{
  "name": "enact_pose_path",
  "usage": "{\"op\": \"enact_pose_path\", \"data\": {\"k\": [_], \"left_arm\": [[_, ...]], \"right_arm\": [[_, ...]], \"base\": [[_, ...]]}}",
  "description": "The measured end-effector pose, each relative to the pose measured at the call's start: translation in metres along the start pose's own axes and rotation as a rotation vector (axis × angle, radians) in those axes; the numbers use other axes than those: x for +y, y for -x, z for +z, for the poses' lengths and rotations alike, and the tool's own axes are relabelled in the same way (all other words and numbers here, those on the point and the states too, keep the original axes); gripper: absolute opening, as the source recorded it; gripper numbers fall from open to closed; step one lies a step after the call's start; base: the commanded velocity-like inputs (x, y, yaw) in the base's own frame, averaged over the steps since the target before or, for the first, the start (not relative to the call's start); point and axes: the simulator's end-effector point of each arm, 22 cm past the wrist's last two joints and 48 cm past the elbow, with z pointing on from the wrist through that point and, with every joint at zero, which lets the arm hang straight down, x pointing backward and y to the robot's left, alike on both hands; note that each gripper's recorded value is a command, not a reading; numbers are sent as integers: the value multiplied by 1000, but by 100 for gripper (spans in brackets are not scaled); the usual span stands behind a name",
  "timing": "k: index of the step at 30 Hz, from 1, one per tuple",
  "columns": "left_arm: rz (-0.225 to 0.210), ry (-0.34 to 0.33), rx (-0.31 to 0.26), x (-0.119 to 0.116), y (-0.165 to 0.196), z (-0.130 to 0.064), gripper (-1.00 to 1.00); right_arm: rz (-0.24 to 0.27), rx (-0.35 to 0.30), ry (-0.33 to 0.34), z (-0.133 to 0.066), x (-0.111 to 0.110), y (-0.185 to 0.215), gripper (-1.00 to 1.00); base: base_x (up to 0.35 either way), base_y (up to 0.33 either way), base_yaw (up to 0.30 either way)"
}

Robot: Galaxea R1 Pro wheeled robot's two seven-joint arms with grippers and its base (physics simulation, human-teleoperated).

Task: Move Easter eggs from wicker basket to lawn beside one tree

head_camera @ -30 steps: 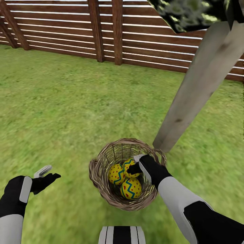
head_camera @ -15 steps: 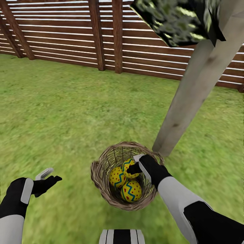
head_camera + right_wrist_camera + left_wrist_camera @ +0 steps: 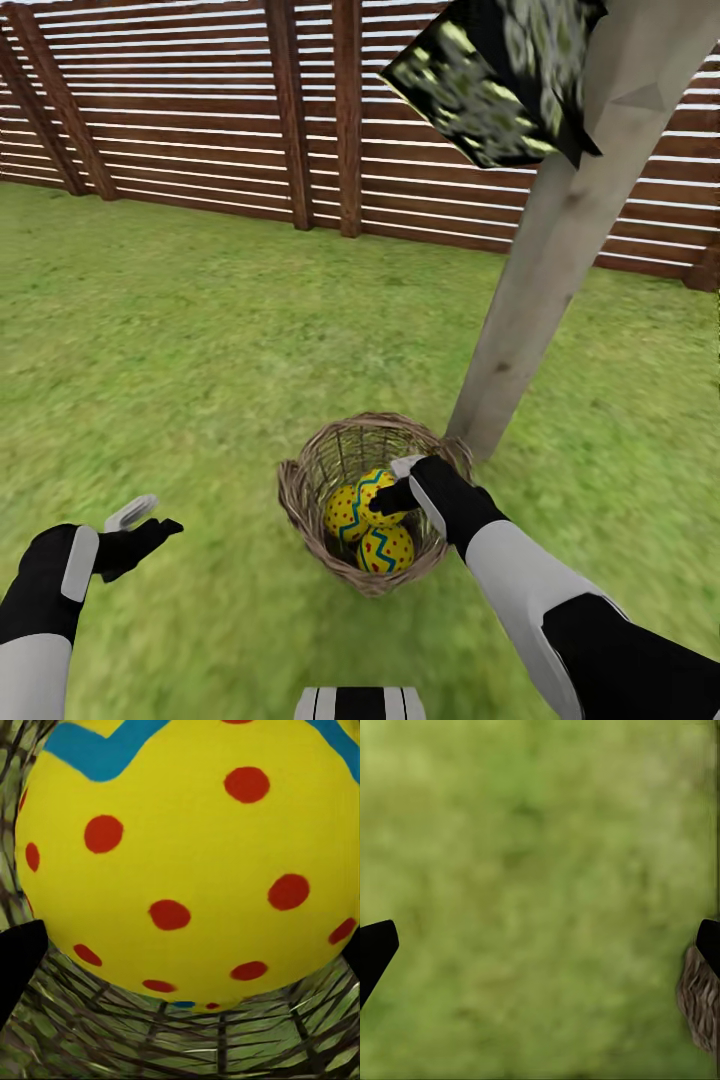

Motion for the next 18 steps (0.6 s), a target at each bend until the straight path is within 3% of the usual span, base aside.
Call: {"op": "enact_pose_path", "data": {"k": [2, 4, 7, 8, 10, 14, 16, 18], "left_arm": [[0, -5, -6, -2, 2, -4, 100], [1, -10, -13, -4, 5, -7, 100], [1, -18, -22, -7, 8, -12, 100], [1, -20, -25, -8, 9, -14, 100], [2, -24, -31, -9, 11, -17, 100], [-7, -27, -26, -9, 6, -15, 100], [-5, -24, -59, -8, 7, -9, 100], [25, -30, -59, -16, 5, -8, 100]], "right_arm": [[-19, -63, 102, -17, 24, 24, -100], [-39, -151, 139, -40, 41, 45, -100], [-51, -232, 180, -94, 71, 51, -100], [-58, -301, 197, -123, 82, 55, -100], [-67, -386, 215, -156, 95, 55, -100], [-74, -434, 230, -176, 100, 60, -100], [-65, -448, 325, -186, 112, 58, -100], [22, -494, 480, -207, 101, 59, -100]], "base": [[-2, 0, 0], [0, 0, 0], [0, 0, 0], [0, 0, 0], [0, 0, 0], [0, 0, 0], [0, 0, 0], [0, 0, 0]]}}
